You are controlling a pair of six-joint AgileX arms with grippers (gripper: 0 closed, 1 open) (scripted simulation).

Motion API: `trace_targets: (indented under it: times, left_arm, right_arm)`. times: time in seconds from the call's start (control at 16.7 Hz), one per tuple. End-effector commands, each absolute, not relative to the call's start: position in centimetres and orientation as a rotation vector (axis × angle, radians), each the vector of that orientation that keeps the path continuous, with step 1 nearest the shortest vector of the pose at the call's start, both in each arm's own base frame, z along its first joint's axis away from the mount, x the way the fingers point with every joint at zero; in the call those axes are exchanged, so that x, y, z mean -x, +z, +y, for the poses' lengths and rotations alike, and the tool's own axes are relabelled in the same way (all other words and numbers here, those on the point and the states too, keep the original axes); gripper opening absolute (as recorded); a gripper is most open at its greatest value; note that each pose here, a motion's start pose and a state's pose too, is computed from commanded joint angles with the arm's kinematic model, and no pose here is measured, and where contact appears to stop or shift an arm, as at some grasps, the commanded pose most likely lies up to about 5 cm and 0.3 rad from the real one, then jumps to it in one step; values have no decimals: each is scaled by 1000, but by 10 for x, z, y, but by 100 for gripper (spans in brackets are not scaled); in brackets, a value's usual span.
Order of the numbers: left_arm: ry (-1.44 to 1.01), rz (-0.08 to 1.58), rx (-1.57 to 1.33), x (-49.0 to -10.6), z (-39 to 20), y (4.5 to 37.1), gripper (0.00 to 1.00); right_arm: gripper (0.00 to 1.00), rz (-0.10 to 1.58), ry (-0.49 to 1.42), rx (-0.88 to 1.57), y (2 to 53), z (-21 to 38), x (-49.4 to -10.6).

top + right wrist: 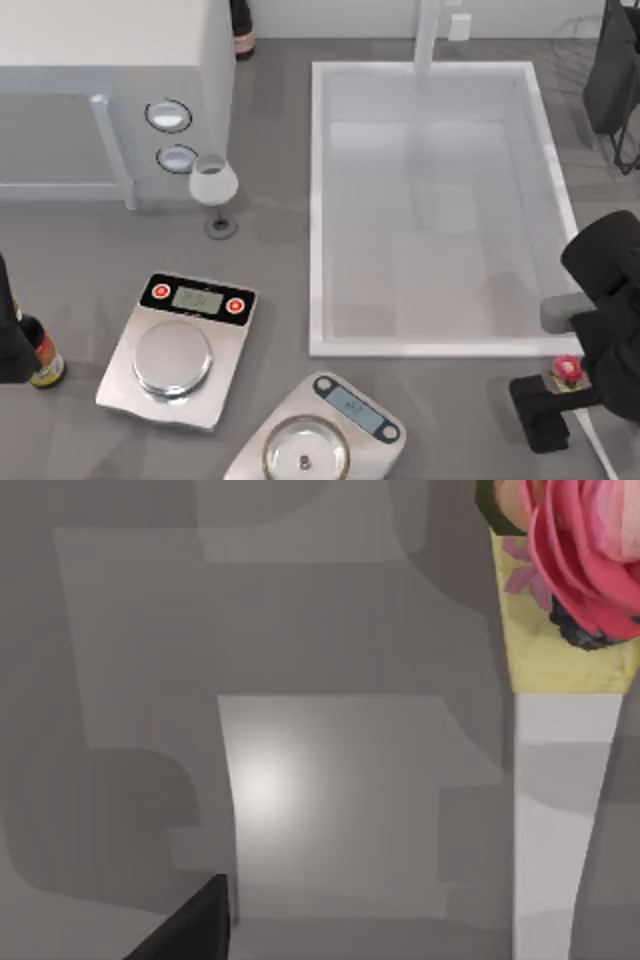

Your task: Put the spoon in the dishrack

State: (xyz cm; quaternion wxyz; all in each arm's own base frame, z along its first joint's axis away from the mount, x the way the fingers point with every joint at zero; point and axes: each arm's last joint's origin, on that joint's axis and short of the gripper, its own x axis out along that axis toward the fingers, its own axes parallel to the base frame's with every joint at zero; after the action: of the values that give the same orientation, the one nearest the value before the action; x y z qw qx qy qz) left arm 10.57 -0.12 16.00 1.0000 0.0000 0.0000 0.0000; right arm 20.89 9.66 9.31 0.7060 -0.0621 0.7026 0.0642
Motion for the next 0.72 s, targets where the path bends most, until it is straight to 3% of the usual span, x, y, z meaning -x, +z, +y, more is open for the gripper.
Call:
trace_targets:
  times: [0.36, 0.72]
  left_arm:
    - [0, 0, 0, -106, -1, 160, 100]
    - [0, 0, 0, -106, -1, 160, 100]
  right_arm:
    - [0, 1561, 143, 138, 93, 97, -209]
    - [0, 1522, 143, 135, 141, 104, -223]
